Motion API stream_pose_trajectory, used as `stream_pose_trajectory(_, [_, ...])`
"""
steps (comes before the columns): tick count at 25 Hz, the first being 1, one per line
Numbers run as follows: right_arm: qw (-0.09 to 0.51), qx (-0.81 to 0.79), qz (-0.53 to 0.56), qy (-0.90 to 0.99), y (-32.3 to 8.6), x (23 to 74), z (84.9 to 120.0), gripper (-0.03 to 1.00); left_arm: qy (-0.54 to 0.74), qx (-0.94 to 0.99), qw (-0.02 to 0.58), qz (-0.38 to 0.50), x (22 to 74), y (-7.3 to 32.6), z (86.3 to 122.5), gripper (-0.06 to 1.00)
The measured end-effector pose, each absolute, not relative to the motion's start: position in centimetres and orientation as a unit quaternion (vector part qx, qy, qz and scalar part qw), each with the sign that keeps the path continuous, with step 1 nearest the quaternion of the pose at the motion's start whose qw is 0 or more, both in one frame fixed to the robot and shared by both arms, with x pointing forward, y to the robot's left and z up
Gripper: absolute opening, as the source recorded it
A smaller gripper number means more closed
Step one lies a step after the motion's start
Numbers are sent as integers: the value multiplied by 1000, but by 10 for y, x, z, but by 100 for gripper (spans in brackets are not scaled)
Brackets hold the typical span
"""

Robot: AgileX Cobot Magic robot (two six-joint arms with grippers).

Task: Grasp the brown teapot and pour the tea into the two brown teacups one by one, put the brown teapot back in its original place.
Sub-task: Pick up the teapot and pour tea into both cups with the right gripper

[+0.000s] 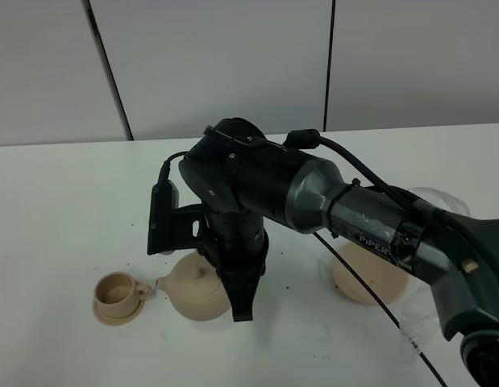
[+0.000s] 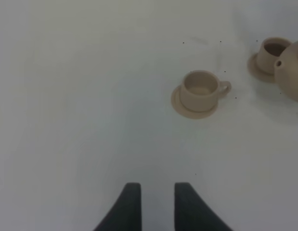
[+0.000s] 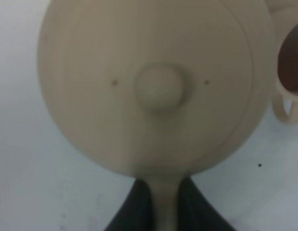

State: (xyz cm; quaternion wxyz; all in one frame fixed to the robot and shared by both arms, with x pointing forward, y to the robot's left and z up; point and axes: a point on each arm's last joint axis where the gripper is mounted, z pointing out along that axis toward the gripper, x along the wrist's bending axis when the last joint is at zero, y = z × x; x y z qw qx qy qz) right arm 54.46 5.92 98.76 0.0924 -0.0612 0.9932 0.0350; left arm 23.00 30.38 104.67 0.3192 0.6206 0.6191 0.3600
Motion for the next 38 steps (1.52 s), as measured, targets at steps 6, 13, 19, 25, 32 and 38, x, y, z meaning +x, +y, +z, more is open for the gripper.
stream_pose_trajectory(6, [89,-59,39,994,65,537,988,9,619,621,319,360,230,304,1047,24])
stream_pose_trajectory(13, [70,-41,57,995,69,532,987,9,619,621,319,360,230,304,1047,24])
stream_pose_trajectory(19, [67,-18,61,996,70,531,989,9,619,621,319,360,230,304,1047,24])
stream_pose_trajectory(25, [78,21,54,995,68,533,989,9,619,621,319,360,230,304,1047,24])
stream_pose_trajectory(32, [95,49,80,991,88,537,993,9,619,621,319,360,230,304,1047,24])
stream_pose_trajectory(38, [114,49,103,987,100,542,999,9,619,621,319,360,230,304,1047,24])
